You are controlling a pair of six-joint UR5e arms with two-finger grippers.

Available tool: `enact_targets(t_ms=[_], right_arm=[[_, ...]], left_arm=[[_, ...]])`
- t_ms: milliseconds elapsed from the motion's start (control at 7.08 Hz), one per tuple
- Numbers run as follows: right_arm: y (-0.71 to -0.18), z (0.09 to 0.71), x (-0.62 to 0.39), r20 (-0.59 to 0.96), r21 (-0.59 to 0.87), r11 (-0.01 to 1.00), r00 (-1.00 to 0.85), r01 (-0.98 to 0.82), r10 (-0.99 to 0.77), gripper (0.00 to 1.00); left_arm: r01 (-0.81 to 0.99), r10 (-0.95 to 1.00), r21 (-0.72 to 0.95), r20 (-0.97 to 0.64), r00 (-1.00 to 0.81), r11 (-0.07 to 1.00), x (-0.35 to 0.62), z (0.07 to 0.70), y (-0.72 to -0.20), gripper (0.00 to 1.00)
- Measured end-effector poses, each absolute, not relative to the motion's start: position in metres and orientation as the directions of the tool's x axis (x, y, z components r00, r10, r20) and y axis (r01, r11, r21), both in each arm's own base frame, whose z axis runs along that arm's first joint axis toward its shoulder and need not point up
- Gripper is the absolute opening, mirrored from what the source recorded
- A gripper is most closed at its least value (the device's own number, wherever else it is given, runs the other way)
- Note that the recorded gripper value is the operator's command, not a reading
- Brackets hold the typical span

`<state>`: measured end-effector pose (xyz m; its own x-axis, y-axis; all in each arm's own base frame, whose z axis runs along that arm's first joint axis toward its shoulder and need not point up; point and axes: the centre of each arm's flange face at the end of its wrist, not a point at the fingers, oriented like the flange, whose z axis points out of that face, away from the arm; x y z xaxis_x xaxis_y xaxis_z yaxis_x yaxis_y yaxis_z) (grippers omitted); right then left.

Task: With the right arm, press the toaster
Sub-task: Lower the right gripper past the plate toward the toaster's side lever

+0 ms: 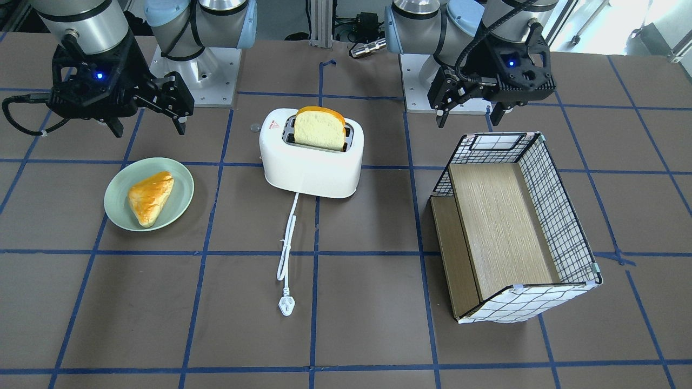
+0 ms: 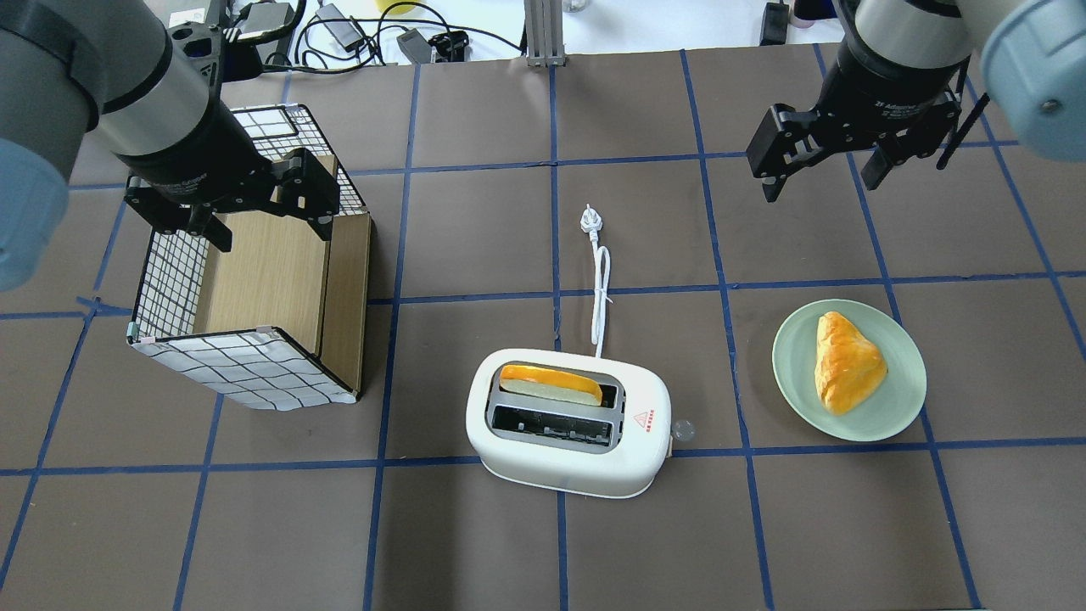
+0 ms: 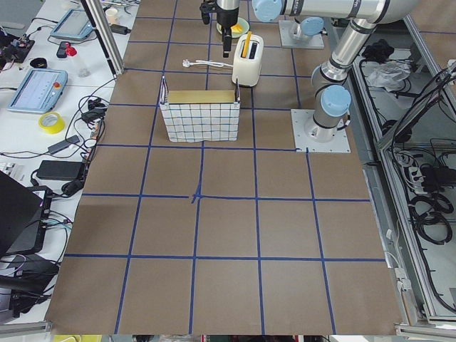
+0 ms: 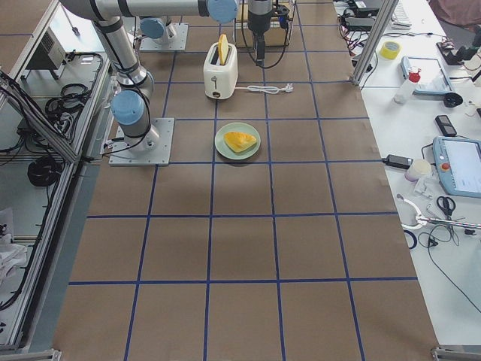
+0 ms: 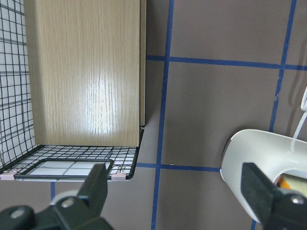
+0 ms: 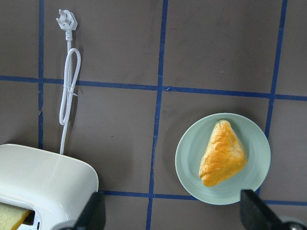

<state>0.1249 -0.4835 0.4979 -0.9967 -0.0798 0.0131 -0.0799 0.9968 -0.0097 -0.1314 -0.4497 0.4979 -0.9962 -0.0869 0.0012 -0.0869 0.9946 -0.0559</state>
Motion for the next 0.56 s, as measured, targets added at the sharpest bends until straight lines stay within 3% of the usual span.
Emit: enact_targets(t_ms=[141, 282, 424, 565], right_arm=[[-0.480, 0.497, 0.125, 0.011, 0.000, 0.997, -0.997, -0.076, -0.076, 0.59], [-0.473, 0.493, 0.125, 0.009, 0.016, 0.998, -0.998, -0.056, -0.056, 0.12], [-0.461, 0.487, 0.125, 0.009, 0.033, 0.999, -1.000, -0.028, -0.028, 0.00], [-0.447, 0.477, 0.125, 0.008, 0.057, 0.998, -1.000, -0.012, -0.012, 0.00]], left_arm=[[-0.087, -0.087, -0.056, 0.001, -0.996, 0.995, -0.131, 0.498, -0.450, 1.00], [-0.087, -0.087, -0.056, 0.001, -0.996, 0.995, -0.131, 0.498, -0.450, 1.00], [-0.087, -0.087, -0.057, 0.001, -0.996, 0.995, -0.131, 0.498, -0.450, 1.00], [-0.087, -0.087, -0.057, 0.001, -0.996, 0.995, -0.131, 0.498, -0.450, 1.00]])
